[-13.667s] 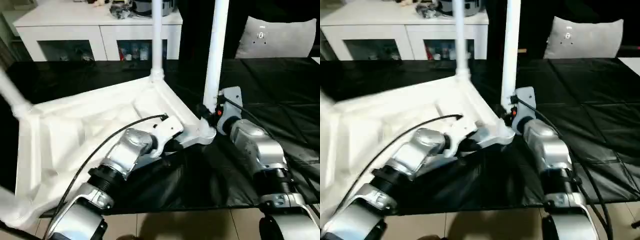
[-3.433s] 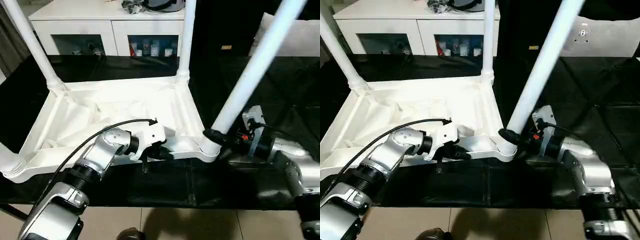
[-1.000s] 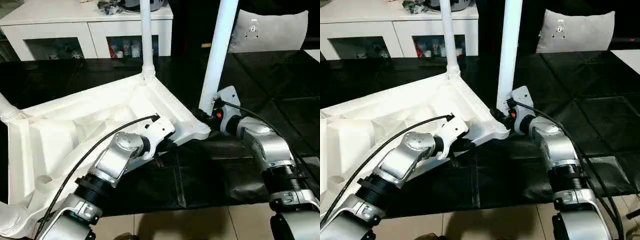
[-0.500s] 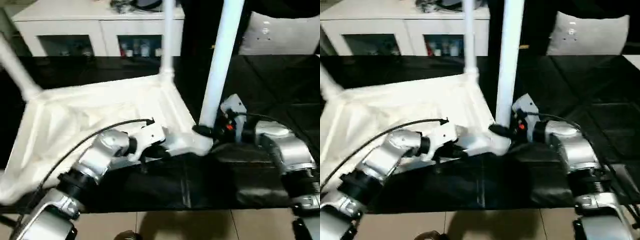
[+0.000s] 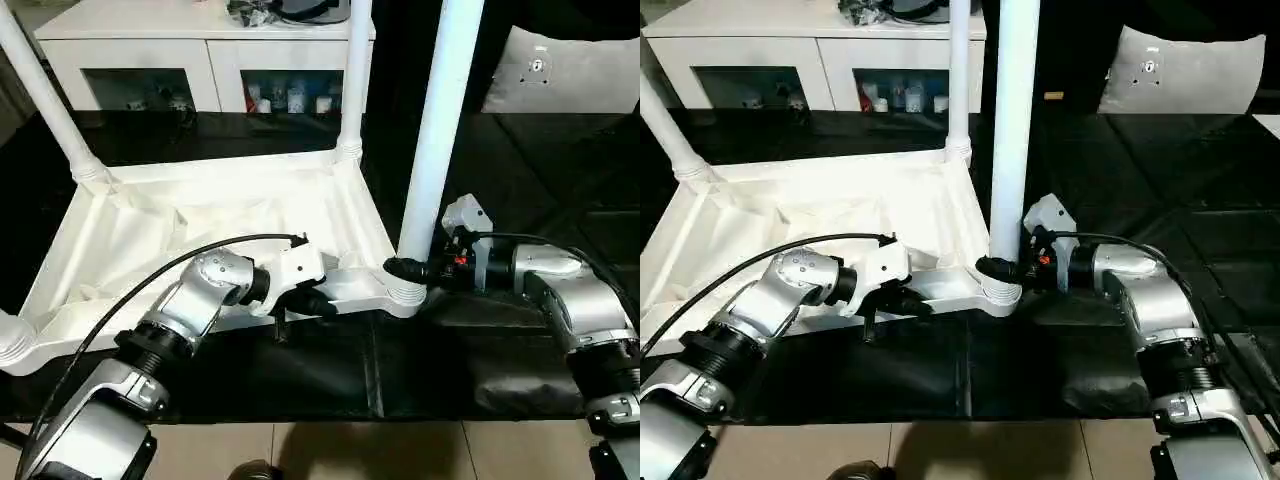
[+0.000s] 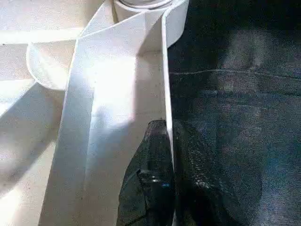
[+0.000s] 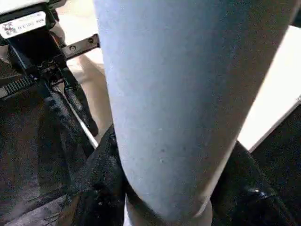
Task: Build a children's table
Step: Insert table leg to table base
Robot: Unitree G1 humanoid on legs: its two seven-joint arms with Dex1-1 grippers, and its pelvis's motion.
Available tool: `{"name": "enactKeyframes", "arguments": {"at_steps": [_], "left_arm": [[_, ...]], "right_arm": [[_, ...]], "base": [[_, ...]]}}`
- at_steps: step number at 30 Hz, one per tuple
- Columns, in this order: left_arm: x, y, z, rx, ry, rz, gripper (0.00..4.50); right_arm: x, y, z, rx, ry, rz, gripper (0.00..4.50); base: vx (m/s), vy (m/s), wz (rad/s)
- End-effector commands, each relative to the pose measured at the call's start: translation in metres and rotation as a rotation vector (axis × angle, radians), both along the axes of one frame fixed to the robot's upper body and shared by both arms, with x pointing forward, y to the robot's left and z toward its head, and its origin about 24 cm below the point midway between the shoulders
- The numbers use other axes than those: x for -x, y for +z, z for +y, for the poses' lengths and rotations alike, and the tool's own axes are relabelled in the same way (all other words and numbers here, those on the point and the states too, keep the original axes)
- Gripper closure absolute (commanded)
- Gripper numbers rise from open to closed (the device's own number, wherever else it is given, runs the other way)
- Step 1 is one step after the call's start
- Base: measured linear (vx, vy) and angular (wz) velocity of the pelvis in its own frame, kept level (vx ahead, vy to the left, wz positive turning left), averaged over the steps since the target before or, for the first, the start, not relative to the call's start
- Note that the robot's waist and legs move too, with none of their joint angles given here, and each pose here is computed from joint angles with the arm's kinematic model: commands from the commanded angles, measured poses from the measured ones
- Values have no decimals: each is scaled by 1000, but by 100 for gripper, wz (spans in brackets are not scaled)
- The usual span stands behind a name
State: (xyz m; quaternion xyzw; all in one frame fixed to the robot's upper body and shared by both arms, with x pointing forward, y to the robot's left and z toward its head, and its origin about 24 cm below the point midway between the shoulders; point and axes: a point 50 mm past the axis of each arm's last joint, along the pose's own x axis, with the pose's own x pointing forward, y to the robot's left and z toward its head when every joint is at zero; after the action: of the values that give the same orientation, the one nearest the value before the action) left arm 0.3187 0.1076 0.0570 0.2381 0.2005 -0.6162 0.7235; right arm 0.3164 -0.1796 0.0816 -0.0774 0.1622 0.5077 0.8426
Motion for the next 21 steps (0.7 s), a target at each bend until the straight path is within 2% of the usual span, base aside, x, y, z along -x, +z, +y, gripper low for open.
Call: {"name": "enactKeyframes", "arguments": {"at_steps": [1,2,7,11,21], "left_arm": [[-11,25,-3,39,-14,-100,450],[-11,25,-2,45,-12,-96,450],[-10,23,-2,51,-11,-91,450],[-10,22,-2,51,-15,-87,450],[-11,23,2,35,-23,-83,450]], "right_arm": [[14,-37,-3,46,-41,151,262],[13,-36,-4,-2,-91,132,262],[15,-38,-9,-53,-147,115,262],[23,-43,-14,-41,-141,128,262],[26,-45,-14,-29,-120,129,262]], "base": [[0,0,0],[0,0,0],[0,0,0],[0,0,0],[0,0,0]]}}
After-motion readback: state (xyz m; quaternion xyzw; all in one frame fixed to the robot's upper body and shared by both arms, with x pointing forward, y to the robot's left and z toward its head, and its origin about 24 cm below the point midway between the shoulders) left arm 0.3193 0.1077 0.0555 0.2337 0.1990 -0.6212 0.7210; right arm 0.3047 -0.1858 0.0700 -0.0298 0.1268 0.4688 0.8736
